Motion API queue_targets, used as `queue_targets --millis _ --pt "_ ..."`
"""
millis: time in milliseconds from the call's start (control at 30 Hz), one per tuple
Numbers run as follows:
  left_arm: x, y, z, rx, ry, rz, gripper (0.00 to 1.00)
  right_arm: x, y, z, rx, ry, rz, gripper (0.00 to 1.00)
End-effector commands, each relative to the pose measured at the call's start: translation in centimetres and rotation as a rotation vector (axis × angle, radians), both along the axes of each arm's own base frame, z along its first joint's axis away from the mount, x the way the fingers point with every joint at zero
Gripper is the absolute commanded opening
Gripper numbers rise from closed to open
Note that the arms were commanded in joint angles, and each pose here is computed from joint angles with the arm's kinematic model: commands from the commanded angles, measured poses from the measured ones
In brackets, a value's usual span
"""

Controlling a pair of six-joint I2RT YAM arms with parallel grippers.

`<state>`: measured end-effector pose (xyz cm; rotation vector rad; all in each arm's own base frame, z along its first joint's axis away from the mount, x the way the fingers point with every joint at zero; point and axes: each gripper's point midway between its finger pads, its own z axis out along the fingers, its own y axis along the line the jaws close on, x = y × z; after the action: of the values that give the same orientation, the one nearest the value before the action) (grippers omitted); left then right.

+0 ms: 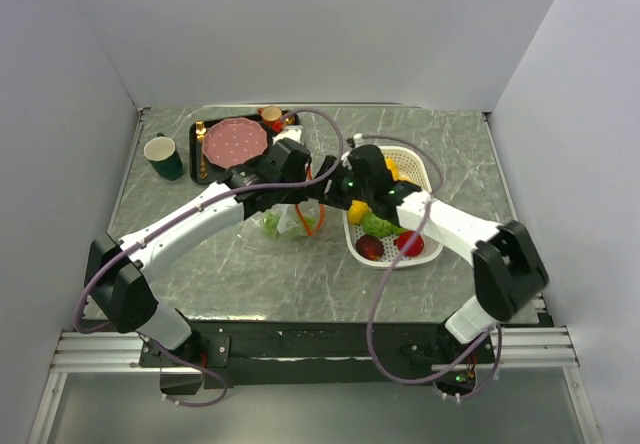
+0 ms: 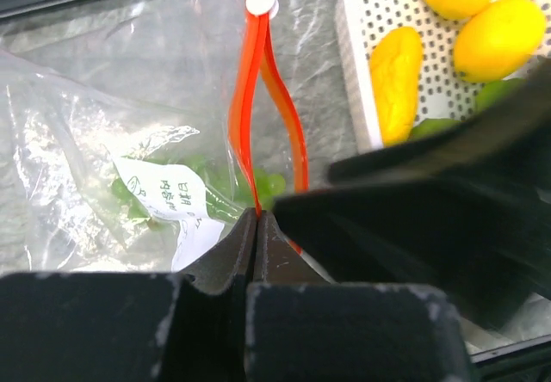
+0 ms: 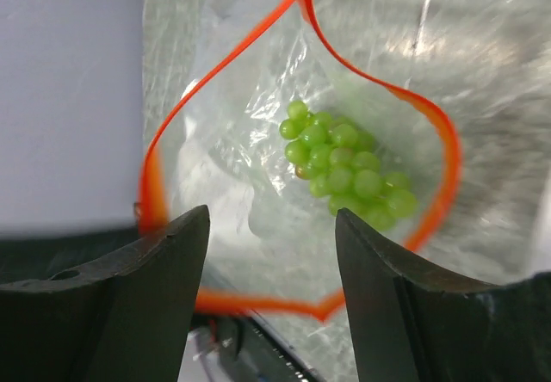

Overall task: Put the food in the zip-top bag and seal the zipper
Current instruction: Place the fake fruit in the zipper food storage bag.

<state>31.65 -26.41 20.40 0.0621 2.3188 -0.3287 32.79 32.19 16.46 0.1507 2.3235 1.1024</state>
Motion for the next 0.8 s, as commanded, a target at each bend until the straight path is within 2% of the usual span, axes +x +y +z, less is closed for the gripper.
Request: queue_targets --millis 0,133,333,400,433,467,767 --pt "0.1 0.8 0.3 0.031 -0.009 0.027 0.01 0.6 -4.5 2.8 -0.132 -0.163 -0.126 0.68" --pt "0.1 1.6 0.3 0.045 -0.020 0.053 0.01 0.6 -9.8 -0.3 -0.320 -0.101 -0.230 0.67" --pt "-0.1 1.4 -1.3 0.058 0.001 0.029 0.01 1.1 -16.5 -4.7 -0.402 0.034 -0.290 0.67" --pt "-0.1 1.0 -1.5 0.051 0.006 0.009 0.01 1.3 -17.5 -5.3 -0.461 0.053 -0.296 0.68" --pt "-0.2 0.7 -1.8 0.045 0.016 -0.003 0.01 0.7 -17.8 -5.9 -0.488 0.074 -0.279 0.76" --pt "-0.2 0.6 -1.9 0.043 0.019 -0.009 0.01 0.6 -17.9 -6.4 -0.497 0.084 -0.273 0.81" --pt "-0.1 0.4 -2.2 0.052 0.020 -0.021 0.01 -0.5 -17.7 -9.0 -0.511 0.159 -0.247 0.82"
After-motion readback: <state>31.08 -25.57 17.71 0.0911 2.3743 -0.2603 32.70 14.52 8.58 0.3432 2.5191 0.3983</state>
